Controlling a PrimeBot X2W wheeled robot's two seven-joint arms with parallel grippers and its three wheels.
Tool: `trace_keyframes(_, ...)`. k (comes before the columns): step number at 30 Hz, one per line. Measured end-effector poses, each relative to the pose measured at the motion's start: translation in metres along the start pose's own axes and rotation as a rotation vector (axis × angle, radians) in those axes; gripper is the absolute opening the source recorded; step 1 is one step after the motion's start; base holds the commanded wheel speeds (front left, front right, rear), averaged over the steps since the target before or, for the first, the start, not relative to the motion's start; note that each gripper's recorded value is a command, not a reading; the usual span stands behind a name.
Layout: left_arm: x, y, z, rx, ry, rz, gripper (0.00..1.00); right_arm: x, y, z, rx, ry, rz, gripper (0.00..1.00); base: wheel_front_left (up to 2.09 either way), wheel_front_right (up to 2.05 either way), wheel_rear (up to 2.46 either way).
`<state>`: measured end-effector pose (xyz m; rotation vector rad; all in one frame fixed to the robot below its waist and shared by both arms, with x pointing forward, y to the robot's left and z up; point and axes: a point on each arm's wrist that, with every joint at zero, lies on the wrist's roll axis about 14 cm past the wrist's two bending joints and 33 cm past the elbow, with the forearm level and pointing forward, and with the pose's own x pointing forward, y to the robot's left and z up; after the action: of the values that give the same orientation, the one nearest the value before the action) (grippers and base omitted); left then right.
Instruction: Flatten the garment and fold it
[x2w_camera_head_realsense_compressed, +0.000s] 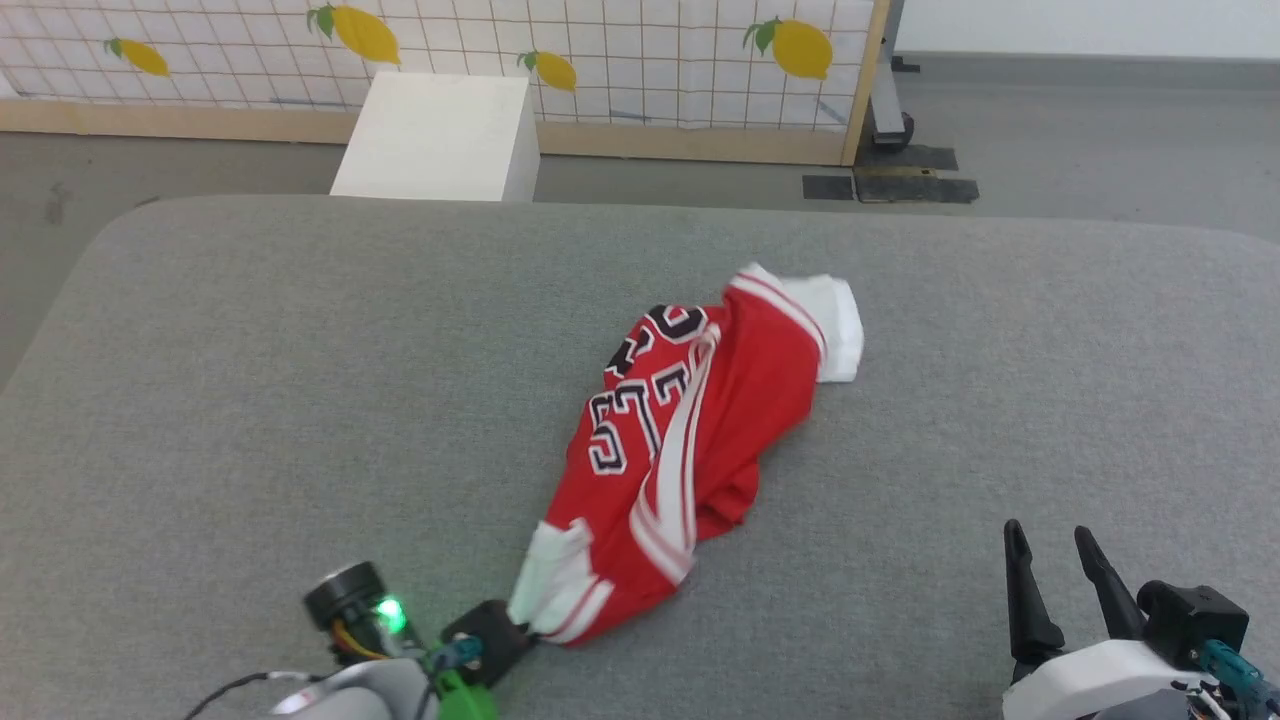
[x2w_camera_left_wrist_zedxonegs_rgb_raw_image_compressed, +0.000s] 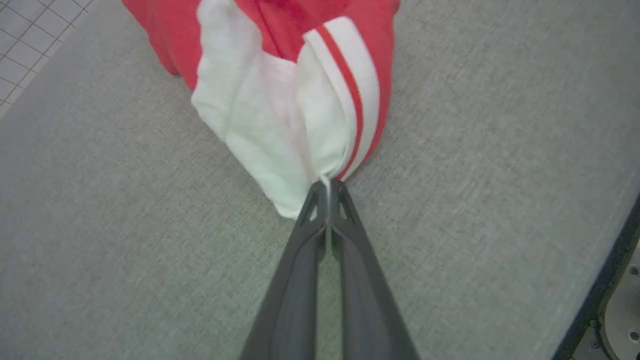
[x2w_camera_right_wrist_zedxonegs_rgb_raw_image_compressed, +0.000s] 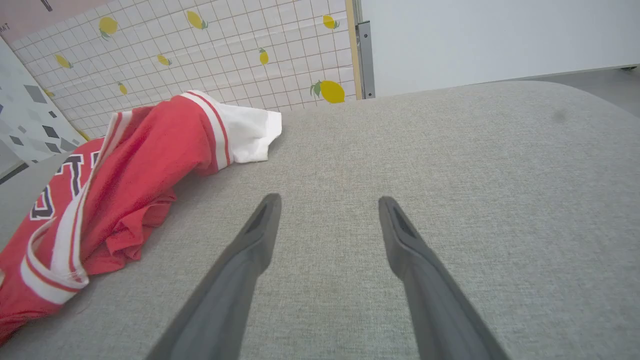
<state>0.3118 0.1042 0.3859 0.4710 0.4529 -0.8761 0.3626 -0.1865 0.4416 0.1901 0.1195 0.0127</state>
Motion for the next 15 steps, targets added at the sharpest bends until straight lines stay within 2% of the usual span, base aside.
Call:
trace_keyframes(6,-0.018,0.027,-0.027,-0.024,0.077,0.108,0.00,0.000,0.004,-0.001,0.000,0.006,0.012,1.00,0.00,0.00,0.00)
trace_keyframes(7,-0.021,0.032,-0.029,-0.031,0.085,0.138,0.93,0.000,0.005,-0.001,0.000,0.006,0.014,1.00,0.00,0.00,0.00)
trace_keyframes(8,-0.023,0.037,-0.032,-0.036,0.094,0.163,1.00,0.000,0.006,-0.001,0.000,0.004,0.018,1.00,0.00,0.00,0.00)
trace_keyframes(12,-0.034,0.056,-0.035,-0.125,0.075,0.307,1.00,-0.001,0.011,0.002,-0.001,-0.003,0.033,1.00,0.00,0.00,0.00)
trace_keyframes(15,-0.045,0.080,-0.019,-0.222,-0.032,0.454,1.00,-0.002,0.013,0.004,-0.002,-0.011,0.039,1.00,0.00,0.00,0.00)
